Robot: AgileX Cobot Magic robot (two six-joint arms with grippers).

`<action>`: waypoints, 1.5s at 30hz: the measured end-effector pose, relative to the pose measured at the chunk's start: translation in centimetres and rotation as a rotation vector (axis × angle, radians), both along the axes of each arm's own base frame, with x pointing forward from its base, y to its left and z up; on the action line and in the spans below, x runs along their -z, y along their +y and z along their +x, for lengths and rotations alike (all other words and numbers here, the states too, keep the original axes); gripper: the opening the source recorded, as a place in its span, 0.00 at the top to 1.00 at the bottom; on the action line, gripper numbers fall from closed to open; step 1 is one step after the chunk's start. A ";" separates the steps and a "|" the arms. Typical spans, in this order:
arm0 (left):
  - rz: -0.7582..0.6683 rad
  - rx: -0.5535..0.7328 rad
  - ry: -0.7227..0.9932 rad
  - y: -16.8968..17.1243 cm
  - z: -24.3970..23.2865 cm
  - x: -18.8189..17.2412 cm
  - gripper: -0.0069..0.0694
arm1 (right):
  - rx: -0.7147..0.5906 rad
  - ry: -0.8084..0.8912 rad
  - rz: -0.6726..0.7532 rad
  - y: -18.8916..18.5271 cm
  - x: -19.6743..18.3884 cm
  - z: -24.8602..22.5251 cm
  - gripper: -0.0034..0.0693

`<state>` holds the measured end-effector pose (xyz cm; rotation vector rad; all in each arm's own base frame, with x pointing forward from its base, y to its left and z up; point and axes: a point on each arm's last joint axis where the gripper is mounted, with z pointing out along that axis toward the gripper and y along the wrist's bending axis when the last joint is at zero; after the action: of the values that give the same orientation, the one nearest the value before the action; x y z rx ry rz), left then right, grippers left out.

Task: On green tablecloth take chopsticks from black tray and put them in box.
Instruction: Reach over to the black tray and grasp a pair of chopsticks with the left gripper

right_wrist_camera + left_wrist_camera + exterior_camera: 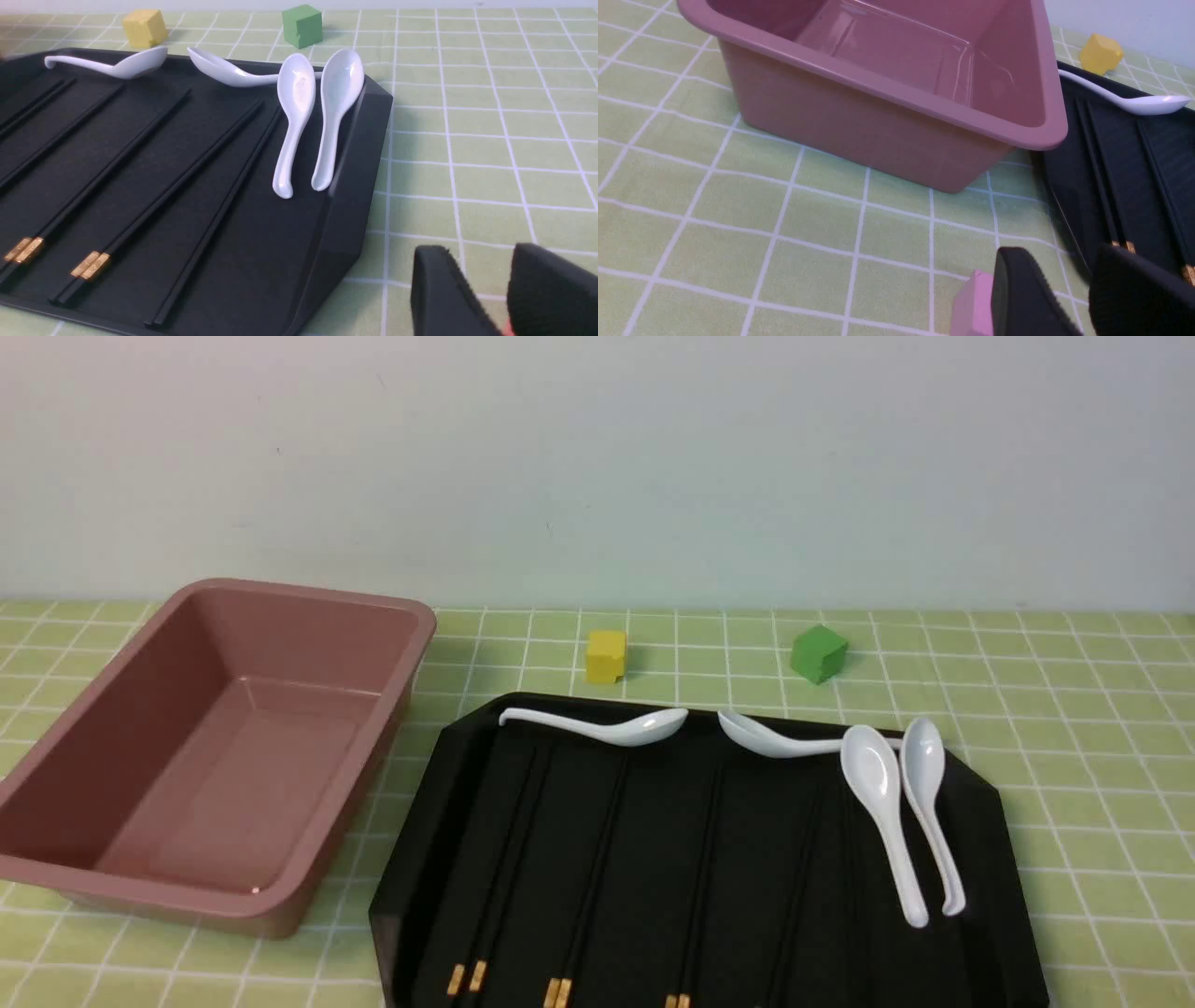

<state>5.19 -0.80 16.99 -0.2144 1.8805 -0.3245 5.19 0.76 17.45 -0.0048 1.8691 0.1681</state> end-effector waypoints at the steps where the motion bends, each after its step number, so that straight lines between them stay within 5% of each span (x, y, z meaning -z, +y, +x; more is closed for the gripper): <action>1: 0.000 0.000 0.000 0.0 0.0 0.0 0.60 | 0.000 0.000 0.000 0.0 0.0 0.0 0.62; 39: 0.000 -0.001 -0.005 0.0 0.0 0.0 0.60 | 0.000 0.000 0.000 0.0 0.0 0.0 0.62; 45: -0.395 -0.035 0.022 -0.7 0.0 -0.4 0.60 | 0.000 0.000 0.000 0.0 0.0 0.0 0.62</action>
<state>5.18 -1.53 17.38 -0.5178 1.8178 -0.6718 5.19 0.76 17.45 -0.0048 1.8691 0.1681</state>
